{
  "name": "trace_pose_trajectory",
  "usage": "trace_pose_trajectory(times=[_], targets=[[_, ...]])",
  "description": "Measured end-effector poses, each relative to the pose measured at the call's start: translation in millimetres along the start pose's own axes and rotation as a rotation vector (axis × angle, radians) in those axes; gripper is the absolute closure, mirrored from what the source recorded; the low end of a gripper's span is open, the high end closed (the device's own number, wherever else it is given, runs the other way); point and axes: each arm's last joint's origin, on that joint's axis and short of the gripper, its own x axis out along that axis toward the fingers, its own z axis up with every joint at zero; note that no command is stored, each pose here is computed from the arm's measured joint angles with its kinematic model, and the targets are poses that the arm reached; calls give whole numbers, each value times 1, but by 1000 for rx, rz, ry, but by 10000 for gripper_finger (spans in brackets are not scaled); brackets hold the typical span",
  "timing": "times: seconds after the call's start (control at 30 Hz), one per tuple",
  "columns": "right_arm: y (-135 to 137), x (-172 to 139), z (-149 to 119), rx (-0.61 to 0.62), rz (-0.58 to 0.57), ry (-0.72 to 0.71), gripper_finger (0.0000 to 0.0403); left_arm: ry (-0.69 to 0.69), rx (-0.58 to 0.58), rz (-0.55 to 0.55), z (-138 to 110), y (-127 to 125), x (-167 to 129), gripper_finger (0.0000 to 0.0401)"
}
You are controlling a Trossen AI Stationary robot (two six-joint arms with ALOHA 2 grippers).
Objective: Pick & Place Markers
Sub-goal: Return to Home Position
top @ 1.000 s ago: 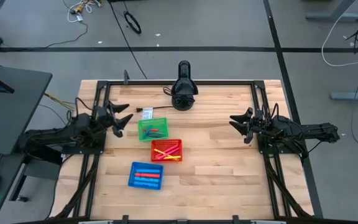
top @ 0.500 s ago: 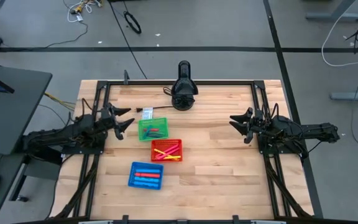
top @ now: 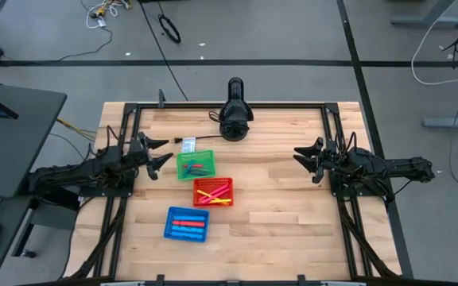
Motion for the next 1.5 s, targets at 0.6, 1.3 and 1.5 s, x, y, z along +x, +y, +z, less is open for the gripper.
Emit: trace_pose_trajectory(times=[0.6, 1.3, 1.5], targets=[[0, 0, 0, 0, 0, 0, 237, -25, -7, -3, 2, 0, 0, 128], [0, 0, 0, 0, 0, 0, 237, -29, -8, -3, 3, 0, 0, 128], [0, 0, 0, 0, 0, 0, 237, -29, -8, -4, 3, 0, 0, 128]])
